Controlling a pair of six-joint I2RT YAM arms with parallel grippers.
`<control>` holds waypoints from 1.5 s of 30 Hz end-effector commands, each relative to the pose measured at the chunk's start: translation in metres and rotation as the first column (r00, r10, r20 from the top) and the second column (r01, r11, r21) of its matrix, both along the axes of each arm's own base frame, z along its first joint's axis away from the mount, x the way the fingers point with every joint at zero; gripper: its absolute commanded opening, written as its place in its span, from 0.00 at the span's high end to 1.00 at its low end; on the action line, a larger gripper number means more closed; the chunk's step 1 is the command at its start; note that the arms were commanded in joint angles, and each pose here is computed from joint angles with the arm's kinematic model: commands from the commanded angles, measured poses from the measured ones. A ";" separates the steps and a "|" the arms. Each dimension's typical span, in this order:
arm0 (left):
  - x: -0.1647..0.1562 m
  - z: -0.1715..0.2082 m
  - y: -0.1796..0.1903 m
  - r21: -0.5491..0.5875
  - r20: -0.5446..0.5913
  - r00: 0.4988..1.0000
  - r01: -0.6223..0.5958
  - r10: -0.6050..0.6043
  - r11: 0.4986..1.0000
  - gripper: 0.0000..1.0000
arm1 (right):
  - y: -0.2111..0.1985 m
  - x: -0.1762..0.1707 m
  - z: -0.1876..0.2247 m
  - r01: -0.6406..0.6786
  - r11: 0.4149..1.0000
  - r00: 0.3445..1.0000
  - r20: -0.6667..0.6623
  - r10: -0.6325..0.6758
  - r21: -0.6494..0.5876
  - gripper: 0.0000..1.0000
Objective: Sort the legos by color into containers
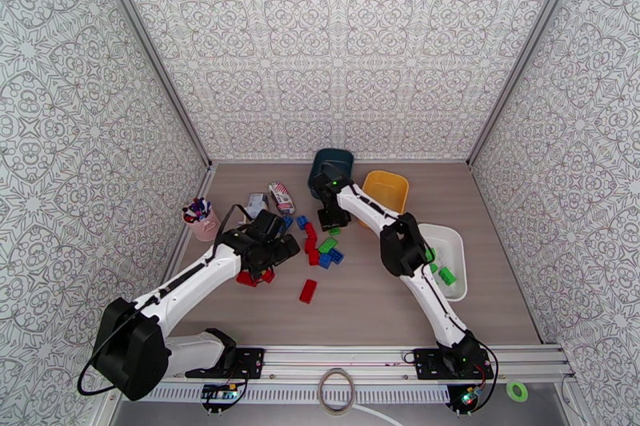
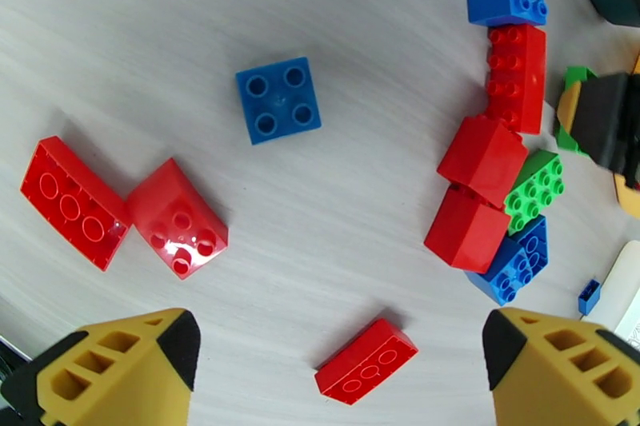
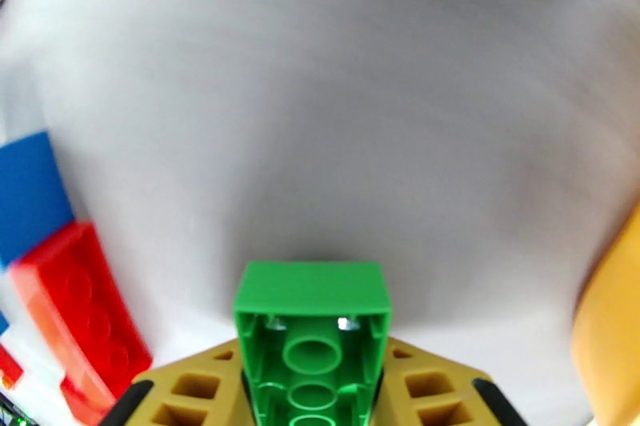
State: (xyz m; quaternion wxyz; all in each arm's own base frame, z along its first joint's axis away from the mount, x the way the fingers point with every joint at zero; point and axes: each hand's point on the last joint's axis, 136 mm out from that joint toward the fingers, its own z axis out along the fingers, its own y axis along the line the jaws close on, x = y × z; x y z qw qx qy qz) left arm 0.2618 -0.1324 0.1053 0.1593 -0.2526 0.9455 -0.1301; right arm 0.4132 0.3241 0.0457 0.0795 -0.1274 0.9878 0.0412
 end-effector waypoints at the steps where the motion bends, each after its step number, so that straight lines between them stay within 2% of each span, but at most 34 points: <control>1: 0.019 0.024 -0.016 -0.013 0.103 0.993 0.058 -0.056 0.998 0.01 | 0.006 0.001 0.064 0.027 0.995 0.995 0.097 -0.037 0.098 0.65; 6: 0.037 0.045 -0.050 -0.016 0.218 0.965 0.152 -0.145 0.988 0.01 | -0.026 -0.019 0.097 0.082 0.992 0.988 0.122 -0.093 0.094 0.67; 12: 0.052 0.065 -0.116 -0.032 0.300 0.914 0.296 -0.274 0.955 0.01 | -0.107 -0.055 0.112 0.241 0.964 0.960 0.121 -0.254 0.108 0.67; 15: 0.054 0.065 -0.159 -0.036 0.290 0.884 0.393 -0.367 0.919 0.01 | -0.158 -0.076 0.114 0.342 0.934 0.928 0.118 -0.353 0.103 0.67; 20: 0.046 0.054 -0.228 0.004 0.231 0.813 0.549 -0.534 0.836 0.05 | -0.239 -0.115 0.104 0.523 0.848 0.844 0.086 -0.530 0.091 0.67; 26: 0.032 0.039 -0.275 0.050 0.164 0.741 0.653 -0.651 0.755 0.10 | -0.288 -0.152 0.079 0.643 0.763 0.764 0.010 -0.645 0.060 0.66; 31: 0.032 0.024 -0.273 0.095 0.088 0.729 0.672 -0.679 0.734 0.14 | -0.294 -0.164 0.061 0.680 0.730 0.733 -0.044 -0.679 0.061 0.64; 37: 0.041 0.016 -0.244 0.181 0.026 0.726 0.672 -0.687 0.718 0.21 | -0.293 -0.168 0.055 0.681 0.730 0.732 -0.062 -0.678 0.061 0.50; 41: 0.053 0.010 -0.217 0.224 -0.015 0.734 0.664 -0.679 0.713 0.25 | -0.292 -0.168 0.059 0.678 0.732 0.735 -0.060 -0.675 0.072 0.36; 45: 0.067 0.002 -0.192 0.245 -0.051 0.749 0.651 -0.661 0.719 0.26 | -0.287 -0.165 0.070 0.667 0.737 0.744 -0.057 -0.665 0.112 0.34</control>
